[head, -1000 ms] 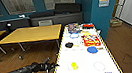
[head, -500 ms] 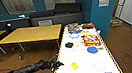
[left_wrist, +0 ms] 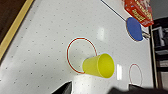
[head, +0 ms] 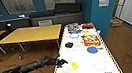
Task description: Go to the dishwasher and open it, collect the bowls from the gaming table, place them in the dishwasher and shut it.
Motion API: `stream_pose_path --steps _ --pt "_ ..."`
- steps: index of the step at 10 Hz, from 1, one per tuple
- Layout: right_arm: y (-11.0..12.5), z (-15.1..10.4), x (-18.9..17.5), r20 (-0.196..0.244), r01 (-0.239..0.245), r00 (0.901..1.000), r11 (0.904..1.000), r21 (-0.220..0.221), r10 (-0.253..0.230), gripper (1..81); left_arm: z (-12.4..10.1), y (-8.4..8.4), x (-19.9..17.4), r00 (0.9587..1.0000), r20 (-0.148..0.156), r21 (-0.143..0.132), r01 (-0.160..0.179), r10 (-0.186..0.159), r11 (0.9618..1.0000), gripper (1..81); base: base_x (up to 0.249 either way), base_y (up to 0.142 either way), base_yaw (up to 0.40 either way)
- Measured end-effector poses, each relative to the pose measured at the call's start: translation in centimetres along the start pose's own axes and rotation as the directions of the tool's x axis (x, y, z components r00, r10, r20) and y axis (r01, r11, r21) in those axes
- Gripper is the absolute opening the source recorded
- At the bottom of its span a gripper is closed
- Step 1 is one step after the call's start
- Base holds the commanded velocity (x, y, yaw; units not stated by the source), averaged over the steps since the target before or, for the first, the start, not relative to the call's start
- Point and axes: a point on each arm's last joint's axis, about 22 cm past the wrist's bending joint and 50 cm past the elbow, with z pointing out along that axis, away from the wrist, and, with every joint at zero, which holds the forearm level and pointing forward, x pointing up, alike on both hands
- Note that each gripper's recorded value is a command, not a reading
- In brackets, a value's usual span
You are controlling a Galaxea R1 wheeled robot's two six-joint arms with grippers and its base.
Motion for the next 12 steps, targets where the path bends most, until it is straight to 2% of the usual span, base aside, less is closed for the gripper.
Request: stream_pose_path --steps 1,2,3,5,6,7,9,12 --pt "-0.1 0.1 -0.1 0.002 0.000 1.0000 1.0000 0.002 0.000 1.0 -0.2 1.0 1.0 0.9998 -0.013 -0.003 -0.012 0.012 0.9999 81.1 0.000 0.000 0.000" --pt "-0.1 0.1 -0.1 0.001 0.000 1.0000 1.0000 0.002 0.000 1.0 0.1 0.9 1.4 0.9998 -0.016 0.010 -0.008 0.008 0.9999 81.1 0.000 0.000 0.000" --pt "-0.1 0.1 -0.1 0.002 0.000 1.0000 1.0000 0.003 0.000 1.0 0.9 0.8 1.1 1.0000 -0.007 0.026 -0.001 0.001 0.9997 81.1 0.000 0.000 0.000" --pt "-0.2 0.6 -0.2 0.002 0.000 1.0000 1.0000 0.005 0.000 1.0 2.3 2.0 0.9 1.0000 0.000 0.026 -0.002 0.002 0.9997 81.1 0.000 0.000 0.000" --pt "-0.5 1.0 -0.3 0.004 -0.001 1.0000 0.9999 0.012 0.001 1.0 2.6 2.0 1.1 1.0000 -0.002 0.031 0.002 -0.002 0.9995 81.1 0.000 0.000 0.000" --pt "-0.9 1.3 -0.3 0.008 0.001 1.0000 0.9998 0.019 -0.001 1.0 2.7 1.1 1.7 0.9998 -0.014 0.048 0.017 -0.016 0.9987 81.1 0.000 0.000 0.000" --pt "-1.1 1.5 0.2 0.015 0.010 0.9998 0.9997 0.022 -0.010 1.0 3.5 -0.1 1.5 0.9993 -0.008 0.084 0.037 -0.036 0.9958 81.1 0.000 0.000 0.000" --pt "-1.0 1.5 0.1 0.017 0.010 0.9998 0.9997 0.022 -0.010 1.0 4.5 1.5 0.7 0.9997 0.010 0.074 0.022 -0.023 0.9970 81.1 0.000 0.000 0.000"
